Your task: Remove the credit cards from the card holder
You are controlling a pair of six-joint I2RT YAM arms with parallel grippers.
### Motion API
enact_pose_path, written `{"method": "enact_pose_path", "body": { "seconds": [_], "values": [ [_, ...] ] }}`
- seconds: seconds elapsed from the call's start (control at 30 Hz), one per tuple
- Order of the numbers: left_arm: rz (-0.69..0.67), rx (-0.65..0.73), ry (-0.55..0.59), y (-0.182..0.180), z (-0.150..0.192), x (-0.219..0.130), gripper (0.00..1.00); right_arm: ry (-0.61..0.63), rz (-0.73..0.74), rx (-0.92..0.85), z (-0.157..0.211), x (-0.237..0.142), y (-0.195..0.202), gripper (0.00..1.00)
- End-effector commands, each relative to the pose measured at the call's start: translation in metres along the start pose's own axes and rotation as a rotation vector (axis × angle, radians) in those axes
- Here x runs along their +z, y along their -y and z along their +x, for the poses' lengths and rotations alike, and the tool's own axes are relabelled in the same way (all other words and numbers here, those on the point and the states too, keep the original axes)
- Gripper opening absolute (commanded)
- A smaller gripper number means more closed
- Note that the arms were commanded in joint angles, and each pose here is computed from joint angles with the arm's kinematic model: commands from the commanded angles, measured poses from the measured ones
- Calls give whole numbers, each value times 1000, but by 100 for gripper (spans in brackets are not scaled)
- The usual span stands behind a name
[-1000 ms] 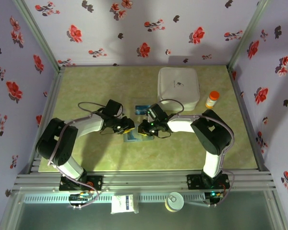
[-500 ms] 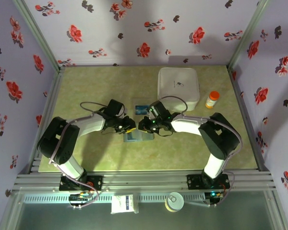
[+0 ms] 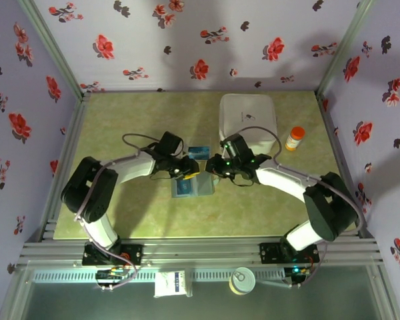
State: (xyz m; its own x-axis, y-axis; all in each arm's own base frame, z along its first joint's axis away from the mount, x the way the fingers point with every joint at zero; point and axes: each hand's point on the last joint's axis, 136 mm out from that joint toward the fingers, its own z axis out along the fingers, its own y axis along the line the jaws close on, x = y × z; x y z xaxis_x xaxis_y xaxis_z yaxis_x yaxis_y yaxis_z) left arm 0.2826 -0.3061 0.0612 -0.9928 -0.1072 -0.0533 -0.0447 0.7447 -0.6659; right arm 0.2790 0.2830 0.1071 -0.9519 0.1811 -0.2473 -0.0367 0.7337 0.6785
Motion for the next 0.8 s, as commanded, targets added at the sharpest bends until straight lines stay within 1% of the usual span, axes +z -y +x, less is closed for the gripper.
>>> {"method": "enact_pose_path", "body": {
  "seconds": [0.0,0.2,0.33,0.53,0.77],
  "values": [
    [13,10,-43,13,4,10,32,15,70,-17,2,-12,17,20],
    [15,18,-72,19,4,26,38,26,94,-21,2,-21,22,21],
    [16,23,-72,20,3,26,39,20,85,-17,2,-20,20,21],
    [6,30,-51,17,1,15,38,-4,39,-1,3,-10,11,21],
    [-4,6,5,0,-3,-9,35,-43,17,-20,8,6,-4,20]
  ]
}}
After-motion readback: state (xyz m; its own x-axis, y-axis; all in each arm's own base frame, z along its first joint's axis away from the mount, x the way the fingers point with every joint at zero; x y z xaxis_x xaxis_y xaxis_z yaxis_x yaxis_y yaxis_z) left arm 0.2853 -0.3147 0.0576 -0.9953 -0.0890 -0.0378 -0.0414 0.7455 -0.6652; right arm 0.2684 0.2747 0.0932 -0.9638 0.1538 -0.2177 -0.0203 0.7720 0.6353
